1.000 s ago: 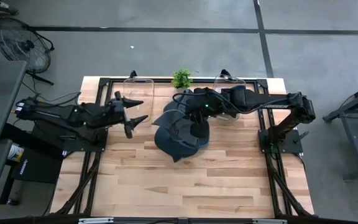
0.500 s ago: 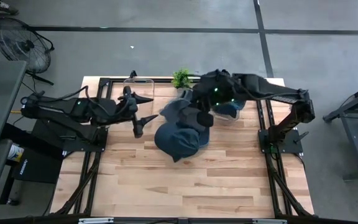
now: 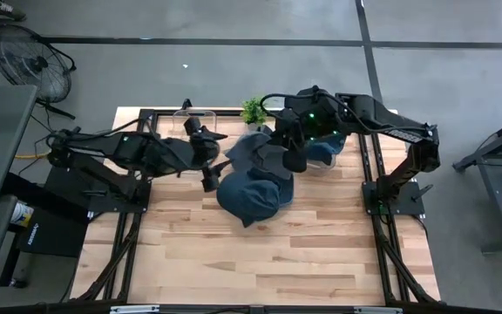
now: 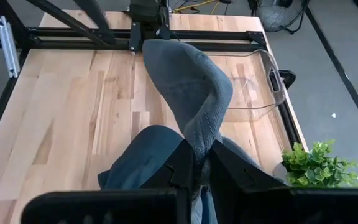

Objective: Pick & Place hat
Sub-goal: Put the bottom gray cap into the left transparent bin

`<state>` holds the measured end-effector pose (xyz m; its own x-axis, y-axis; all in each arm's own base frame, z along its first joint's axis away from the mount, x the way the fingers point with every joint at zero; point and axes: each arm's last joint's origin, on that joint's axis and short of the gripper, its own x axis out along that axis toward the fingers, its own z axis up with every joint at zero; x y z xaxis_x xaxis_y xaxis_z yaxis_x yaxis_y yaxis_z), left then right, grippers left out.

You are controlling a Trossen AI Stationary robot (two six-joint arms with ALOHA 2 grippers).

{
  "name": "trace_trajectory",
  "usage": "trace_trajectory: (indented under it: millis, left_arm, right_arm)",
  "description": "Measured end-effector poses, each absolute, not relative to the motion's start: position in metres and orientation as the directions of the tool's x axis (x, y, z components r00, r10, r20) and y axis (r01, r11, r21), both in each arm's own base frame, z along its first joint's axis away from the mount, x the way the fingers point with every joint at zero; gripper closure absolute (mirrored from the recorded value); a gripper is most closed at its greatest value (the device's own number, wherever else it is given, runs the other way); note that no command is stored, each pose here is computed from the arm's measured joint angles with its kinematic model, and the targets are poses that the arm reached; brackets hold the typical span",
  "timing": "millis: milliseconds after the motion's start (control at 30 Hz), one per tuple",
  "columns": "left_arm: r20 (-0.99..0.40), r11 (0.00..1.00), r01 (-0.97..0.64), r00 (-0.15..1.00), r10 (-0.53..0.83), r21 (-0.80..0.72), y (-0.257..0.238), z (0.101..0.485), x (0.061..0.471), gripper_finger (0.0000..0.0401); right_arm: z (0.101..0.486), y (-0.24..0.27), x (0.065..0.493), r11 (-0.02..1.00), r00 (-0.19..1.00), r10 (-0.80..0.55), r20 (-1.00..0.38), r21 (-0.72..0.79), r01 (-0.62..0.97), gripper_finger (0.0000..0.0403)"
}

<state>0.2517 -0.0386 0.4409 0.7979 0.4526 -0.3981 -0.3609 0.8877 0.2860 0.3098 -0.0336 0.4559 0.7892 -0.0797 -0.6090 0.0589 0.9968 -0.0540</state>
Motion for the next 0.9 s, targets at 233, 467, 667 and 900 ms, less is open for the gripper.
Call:
trace_trajectory:
  millis: [233, 467, 667, 900]
  left_arm:
    - [-0.455, 0.893, -0.355, 0.77, 0.446, 0.276, -0.038, 0.431, 0.275, 0.0107]
    - [-0.521, 0.901, -0.401, 0.739, 0.426, 0.167, -0.027, 0.419, 0.287, 0.0107]
    - [-0.569, 0.906, -0.412, 0.724, 0.39, 0.096, -0.024, 0.412, 0.292, 0.0123]
    - [-0.573, 0.922, -0.385, 0.749, 0.332, 0.032, -0.026, 0.413, 0.292, 0.0222]
  right_arm:
    - [0.453, -0.032, 0.308, 0.997, 0.764, -0.073, -0.641, -0.062, 0.043, 0.0379]
    - [0.451, -0.032, 0.306, 0.997, 0.752, -0.067, -0.656, -0.065, 0.032, 0.0379]
    - [0.451, -0.031, 0.306, 0.998, 0.751, -0.055, -0.658, -0.068, 0.013, 0.0379]
    - [0.451, -0.031, 0.306, 0.997, 0.752, -0.048, -0.657, -0.073, -0.001, 0.0379]
